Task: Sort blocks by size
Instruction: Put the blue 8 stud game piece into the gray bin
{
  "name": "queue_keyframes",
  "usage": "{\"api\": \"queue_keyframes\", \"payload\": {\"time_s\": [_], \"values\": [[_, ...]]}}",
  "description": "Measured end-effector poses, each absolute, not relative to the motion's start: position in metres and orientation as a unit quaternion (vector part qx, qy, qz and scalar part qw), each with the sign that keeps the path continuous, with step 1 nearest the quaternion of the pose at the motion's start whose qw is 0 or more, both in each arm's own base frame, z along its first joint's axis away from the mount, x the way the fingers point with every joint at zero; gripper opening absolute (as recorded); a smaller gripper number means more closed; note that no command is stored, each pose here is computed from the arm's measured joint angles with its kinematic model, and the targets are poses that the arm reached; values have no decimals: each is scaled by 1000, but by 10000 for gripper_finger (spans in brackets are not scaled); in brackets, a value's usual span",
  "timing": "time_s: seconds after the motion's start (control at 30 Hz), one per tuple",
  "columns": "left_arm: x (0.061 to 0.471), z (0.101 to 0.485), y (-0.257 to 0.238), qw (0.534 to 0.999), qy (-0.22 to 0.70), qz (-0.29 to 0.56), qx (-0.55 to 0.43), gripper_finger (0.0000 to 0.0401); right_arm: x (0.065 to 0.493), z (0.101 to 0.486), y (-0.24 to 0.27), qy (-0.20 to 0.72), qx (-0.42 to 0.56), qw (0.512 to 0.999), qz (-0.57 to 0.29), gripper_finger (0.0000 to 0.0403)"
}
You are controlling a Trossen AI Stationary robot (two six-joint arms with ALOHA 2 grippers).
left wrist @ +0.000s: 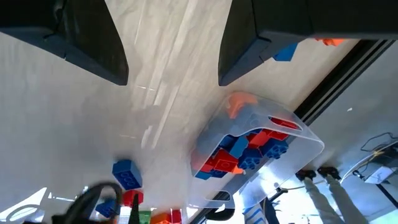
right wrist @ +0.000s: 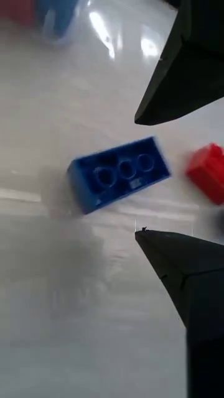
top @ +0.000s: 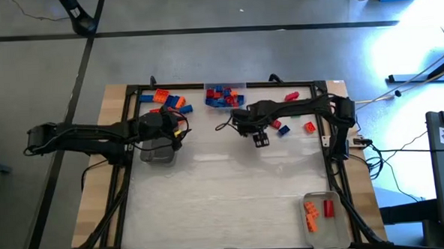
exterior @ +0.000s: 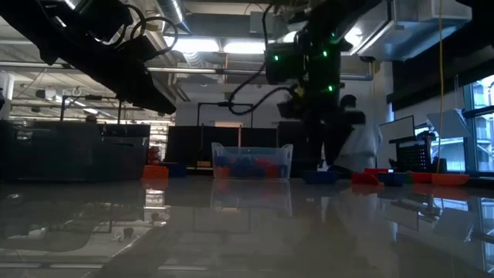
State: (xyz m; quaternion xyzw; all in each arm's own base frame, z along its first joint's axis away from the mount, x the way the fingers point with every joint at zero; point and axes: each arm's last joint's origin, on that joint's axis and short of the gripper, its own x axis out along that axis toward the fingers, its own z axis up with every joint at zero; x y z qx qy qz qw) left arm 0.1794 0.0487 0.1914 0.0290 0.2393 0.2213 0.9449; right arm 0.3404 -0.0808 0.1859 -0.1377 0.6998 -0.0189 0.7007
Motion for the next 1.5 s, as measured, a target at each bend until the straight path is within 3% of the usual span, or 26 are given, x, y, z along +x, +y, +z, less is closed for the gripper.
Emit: {"api": "queue_keyframes", "payload": {"time_s": [0.17, 0.37, 0.47, 0.67, 0.83, 1.13, 1.5], "values": [[179, 191, 49, 945, 239, 221, 29, 235, 339, 165, -82, 682, -197, 704, -12, 286], [179, 191, 49, 945, 240, 221, 28, 235, 331, 147, -84, 668, -177, 723, 2, 275], [179, 191, 49, 945, 240, 222, 28, 235, 329, 145, -83, 671, -163, 724, -8, 240], [180, 192, 49, 945, 237, 222, 28, 235, 329, 145, -82, 670, -128, 731, -29, 134], [180, 192, 49, 945, 238, 222, 29, 235, 333, 150, -75, 671, -82, 734, -66, 133], [180, 191, 49, 945, 239, 222, 28, 235, 332, 203, -25, 661, -51, 745, -79, 133], [180, 191, 49, 945, 239, 221, 30, 235, 274, 283, 56, 602, 61, 788, -119, 133]]}}
